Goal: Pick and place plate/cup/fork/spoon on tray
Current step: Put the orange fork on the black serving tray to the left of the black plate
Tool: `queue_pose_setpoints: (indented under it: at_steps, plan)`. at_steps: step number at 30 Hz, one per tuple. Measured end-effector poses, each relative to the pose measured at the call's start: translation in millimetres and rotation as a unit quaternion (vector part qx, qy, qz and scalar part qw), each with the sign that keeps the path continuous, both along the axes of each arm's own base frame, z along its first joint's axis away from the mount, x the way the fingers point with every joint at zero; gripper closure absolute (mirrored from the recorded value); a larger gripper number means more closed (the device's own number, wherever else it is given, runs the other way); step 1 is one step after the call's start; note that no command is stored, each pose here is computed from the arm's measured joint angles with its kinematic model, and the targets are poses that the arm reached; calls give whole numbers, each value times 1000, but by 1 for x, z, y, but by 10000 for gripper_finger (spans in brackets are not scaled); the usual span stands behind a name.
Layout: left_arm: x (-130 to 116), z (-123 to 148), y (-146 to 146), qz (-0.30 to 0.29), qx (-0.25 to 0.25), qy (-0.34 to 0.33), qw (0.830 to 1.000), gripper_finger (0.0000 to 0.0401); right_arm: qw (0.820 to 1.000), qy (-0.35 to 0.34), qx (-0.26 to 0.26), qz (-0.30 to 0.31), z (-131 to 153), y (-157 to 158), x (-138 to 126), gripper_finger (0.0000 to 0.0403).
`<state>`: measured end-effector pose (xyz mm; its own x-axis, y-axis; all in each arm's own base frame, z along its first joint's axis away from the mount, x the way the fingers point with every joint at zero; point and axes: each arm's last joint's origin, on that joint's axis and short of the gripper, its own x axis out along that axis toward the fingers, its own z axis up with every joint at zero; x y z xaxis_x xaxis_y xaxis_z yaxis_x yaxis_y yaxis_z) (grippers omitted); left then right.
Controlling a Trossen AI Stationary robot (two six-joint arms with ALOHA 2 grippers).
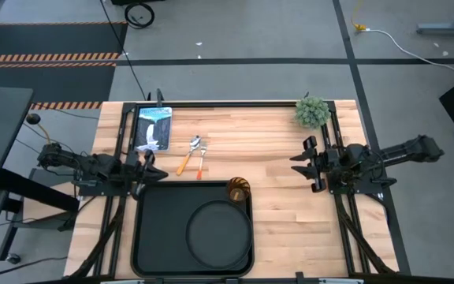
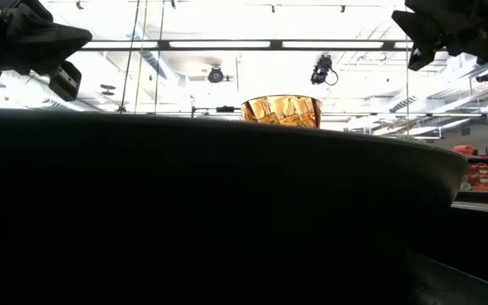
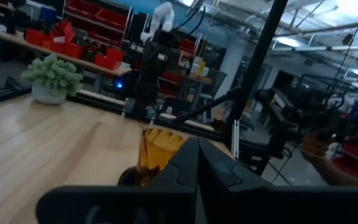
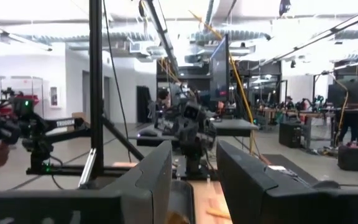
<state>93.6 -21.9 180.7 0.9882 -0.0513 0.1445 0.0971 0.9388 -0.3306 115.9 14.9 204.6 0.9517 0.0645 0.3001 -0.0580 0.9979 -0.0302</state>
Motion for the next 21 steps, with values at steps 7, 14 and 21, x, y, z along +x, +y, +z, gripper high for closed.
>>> queue_pose_setpoints:
  at_steps: [7, 14, 21]
  plan:
    - [0, 1, 3, 48, 1, -6, 999, 392, 1000, 4, -15, -5, -1, -1, -8, 270]
    - [-1, 1, 8, 137, -19, -1, 990, 392, 1000, 10, -29, -2, -3, -2, -15, 270]
    - [-1, 1, 9, 145, -24, -1, 989, 392, 999, 11, -33, 11, -8, -1, -16, 270]
